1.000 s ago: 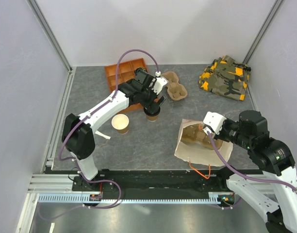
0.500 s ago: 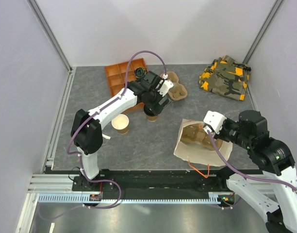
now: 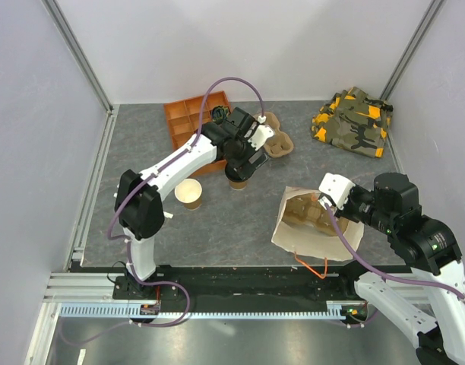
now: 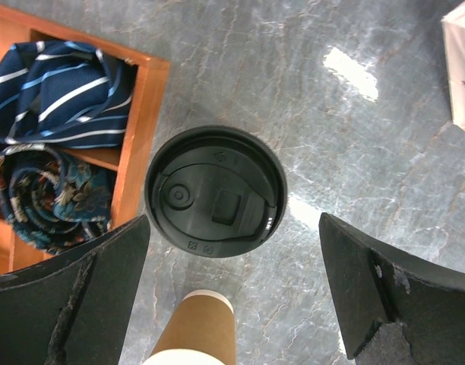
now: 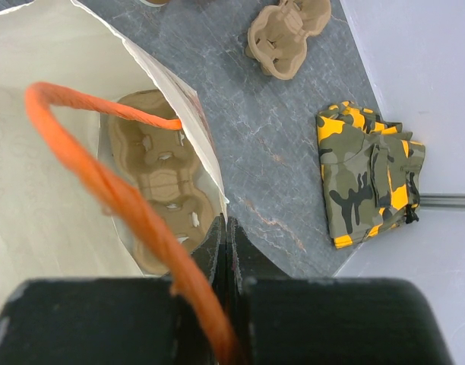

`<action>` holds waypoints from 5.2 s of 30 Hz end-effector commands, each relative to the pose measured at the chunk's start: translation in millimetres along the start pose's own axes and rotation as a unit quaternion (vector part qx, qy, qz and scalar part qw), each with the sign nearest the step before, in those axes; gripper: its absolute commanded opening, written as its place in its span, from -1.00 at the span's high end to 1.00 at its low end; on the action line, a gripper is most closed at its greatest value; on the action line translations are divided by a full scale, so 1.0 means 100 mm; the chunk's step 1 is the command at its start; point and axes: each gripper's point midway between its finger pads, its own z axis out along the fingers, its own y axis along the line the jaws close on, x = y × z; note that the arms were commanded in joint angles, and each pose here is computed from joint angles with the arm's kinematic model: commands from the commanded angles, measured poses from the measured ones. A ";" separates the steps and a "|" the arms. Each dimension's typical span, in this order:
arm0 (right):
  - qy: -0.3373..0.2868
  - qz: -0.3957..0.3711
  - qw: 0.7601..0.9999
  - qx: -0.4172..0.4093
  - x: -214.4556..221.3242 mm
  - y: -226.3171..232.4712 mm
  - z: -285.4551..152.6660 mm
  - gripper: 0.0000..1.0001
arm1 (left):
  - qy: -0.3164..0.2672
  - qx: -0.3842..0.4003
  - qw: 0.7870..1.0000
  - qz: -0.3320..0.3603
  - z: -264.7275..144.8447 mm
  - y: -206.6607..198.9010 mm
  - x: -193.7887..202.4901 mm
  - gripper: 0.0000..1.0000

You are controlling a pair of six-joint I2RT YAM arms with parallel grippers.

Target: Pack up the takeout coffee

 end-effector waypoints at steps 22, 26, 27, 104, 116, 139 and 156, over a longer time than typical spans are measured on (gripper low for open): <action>-0.005 0.007 1.000 0.010 -0.04 -0.06 0.03 1.00 | 0.018 0.082 0.995 0.057 0.03 0.08 -0.08 -0.99; -0.007 0.012 1.000 0.011 -0.06 -0.07 0.06 1.00 | 0.018 0.093 0.994 0.054 0.06 0.08 -0.07 -0.99; -0.006 0.014 1.000 0.011 -0.06 -0.07 0.06 1.00 | 0.017 0.094 0.994 0.056 0.06 0.07 -0.08 -0.99; -0.012 0.047 0.999 0.006 -0.08 -0.03 0.07 1.00 | -0.156 0.064 0.986 -0.002 -1.26 -0.07 -0.56 -0.25; -0.014 0.093 0.995 -0.030 -0.13 0.07 0.20 1.00 | -0.260 0.076 0.961 0.062 -2.54 -0.44 -0.61 -0.14; 0.000 0.207 0.978 -0.023 -0.37 -0.11 0.28 1.00 | -0.327 0.123 0.899 0.263 -3.07 -1.46 -0.82 -0.08; -0.010 0.259 0.965 -0.037 -0.43 0.00 0.20 1.00 | -0.305 0.125 0.875 0.355 -2.57 -1.85 -0.89 0.05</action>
